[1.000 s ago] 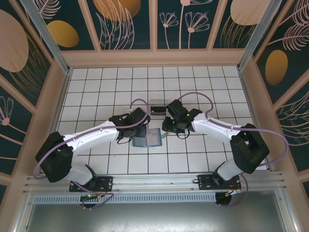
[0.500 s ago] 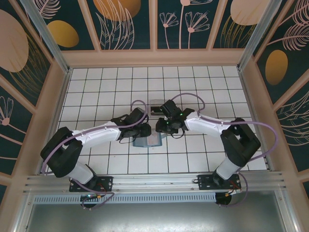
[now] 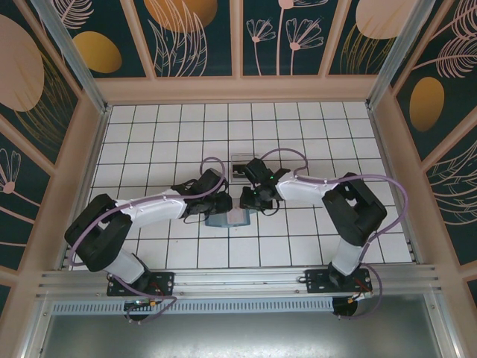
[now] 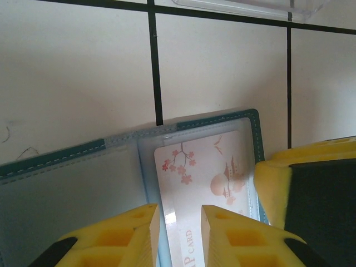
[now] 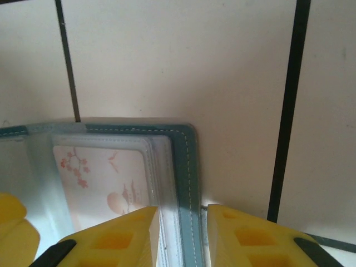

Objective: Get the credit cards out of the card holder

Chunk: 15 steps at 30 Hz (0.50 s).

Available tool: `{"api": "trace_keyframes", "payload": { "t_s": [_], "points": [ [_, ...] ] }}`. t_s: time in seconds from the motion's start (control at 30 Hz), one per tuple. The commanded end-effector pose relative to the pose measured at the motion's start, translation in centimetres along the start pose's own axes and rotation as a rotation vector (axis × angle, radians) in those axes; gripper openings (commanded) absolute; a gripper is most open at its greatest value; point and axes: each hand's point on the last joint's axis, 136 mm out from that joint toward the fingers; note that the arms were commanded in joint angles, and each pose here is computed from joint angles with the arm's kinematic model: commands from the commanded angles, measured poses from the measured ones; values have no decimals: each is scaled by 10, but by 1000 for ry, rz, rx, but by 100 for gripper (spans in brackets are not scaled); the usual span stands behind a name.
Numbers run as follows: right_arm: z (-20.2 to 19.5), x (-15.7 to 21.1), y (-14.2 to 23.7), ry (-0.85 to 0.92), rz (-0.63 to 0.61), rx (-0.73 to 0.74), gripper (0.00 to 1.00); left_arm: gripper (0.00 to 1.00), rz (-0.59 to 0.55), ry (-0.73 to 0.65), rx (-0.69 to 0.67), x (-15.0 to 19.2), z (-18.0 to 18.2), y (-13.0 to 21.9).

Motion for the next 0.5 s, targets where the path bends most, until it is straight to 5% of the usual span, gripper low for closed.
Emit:
{"api": "trace_keyframes", "payload": {
  "t_s": [0.0, 0.47],
  "points": [
    [9, 1, -5, 31, 9, -14, 29, 28, 15, 18, -4, 4, 6, -6],
    [1, 9, -13, 29, 34, 17, 15, 22, 44, 47, 18, 9, 14, -13]
  ]
}}
Point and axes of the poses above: each hand's point on the last joint's axis, 136 mm out from that joint toward the fingers, its own y axis back along the fingers, its own z axis along the line the jaws close on, x = y × z, and after that the axes turned 5 degrees about y, right-handed
